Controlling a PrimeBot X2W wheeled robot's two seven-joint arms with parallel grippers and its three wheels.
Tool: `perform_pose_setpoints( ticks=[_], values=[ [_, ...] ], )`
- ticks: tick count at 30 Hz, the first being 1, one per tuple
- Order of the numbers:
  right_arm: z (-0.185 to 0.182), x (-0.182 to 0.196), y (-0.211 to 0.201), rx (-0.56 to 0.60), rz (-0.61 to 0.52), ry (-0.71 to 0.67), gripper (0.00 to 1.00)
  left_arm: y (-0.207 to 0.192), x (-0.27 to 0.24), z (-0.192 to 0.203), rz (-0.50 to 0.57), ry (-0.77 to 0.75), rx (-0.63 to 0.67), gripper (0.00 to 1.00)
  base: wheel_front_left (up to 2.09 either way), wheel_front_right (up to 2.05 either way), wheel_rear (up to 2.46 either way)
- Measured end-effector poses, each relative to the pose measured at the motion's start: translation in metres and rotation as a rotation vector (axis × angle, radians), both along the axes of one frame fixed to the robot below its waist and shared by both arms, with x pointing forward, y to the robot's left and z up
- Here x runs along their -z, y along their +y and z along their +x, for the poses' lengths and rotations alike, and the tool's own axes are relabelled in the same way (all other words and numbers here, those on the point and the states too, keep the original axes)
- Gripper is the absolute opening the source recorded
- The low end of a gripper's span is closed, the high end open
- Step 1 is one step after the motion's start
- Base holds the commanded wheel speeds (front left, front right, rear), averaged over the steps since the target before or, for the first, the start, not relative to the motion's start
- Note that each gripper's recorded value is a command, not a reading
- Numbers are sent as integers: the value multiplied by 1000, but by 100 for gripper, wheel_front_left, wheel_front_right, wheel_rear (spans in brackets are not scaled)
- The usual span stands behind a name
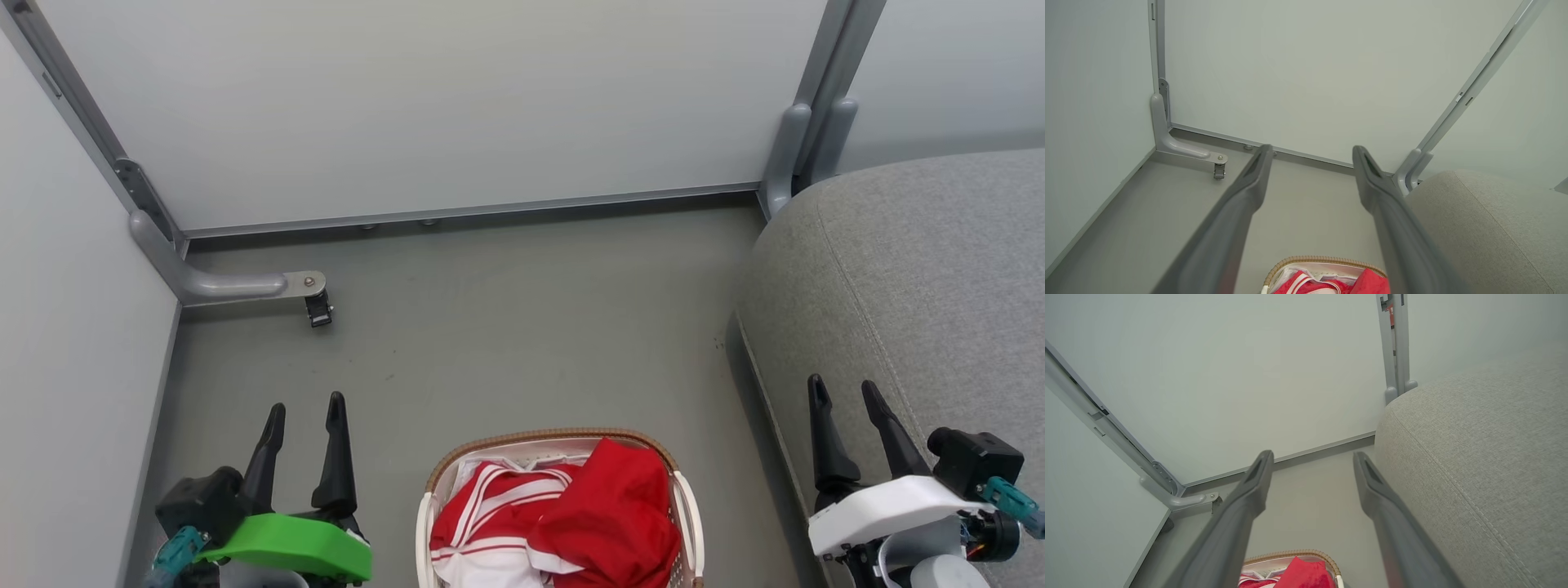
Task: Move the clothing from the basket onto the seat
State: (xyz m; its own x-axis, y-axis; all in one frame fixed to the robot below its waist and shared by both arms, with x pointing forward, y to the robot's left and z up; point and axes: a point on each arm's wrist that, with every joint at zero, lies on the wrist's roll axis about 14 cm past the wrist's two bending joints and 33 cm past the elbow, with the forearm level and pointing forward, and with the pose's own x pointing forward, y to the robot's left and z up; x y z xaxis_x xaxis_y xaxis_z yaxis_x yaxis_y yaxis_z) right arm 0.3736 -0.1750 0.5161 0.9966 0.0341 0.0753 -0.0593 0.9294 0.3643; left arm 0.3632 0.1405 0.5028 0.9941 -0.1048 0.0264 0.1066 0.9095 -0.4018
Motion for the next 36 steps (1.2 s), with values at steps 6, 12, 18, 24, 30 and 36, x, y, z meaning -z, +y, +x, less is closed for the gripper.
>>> perform_pose_setpoints(
  ticks=[6, 12, 18, 24, 30, 36],
  values=[
    [-1, -1, 3, -10, -47, -8, 100, -2, 1, -2, 43, -7, 8, 100, 0, 0, 0],
    [-2, -2, 6, -18, -95, -21, 100, -1, 5, -6, 83, -5, 7, 100, 0, 0, 0],
    [-4, -2, 8, -27, -138, -29, 100, -2, 7, -7, 114, -11, 9, 100, 0, 0, 0],
    [-4, -3, 10, -34, -178, -40, 100, -3, 9, -7, 152, -14, 15, 100, 0, 0, 0],
    [-4, -4, 13, -43, -215, -51, 100, -5, 10, -8, 187, -23, 25, 100, 0, 0, 0],
    [-3, -5, 15, -49, -244, -62, 100, -7, 10, -8, 215, -31, 34, 100, 0, 0, 0]
  ],
)
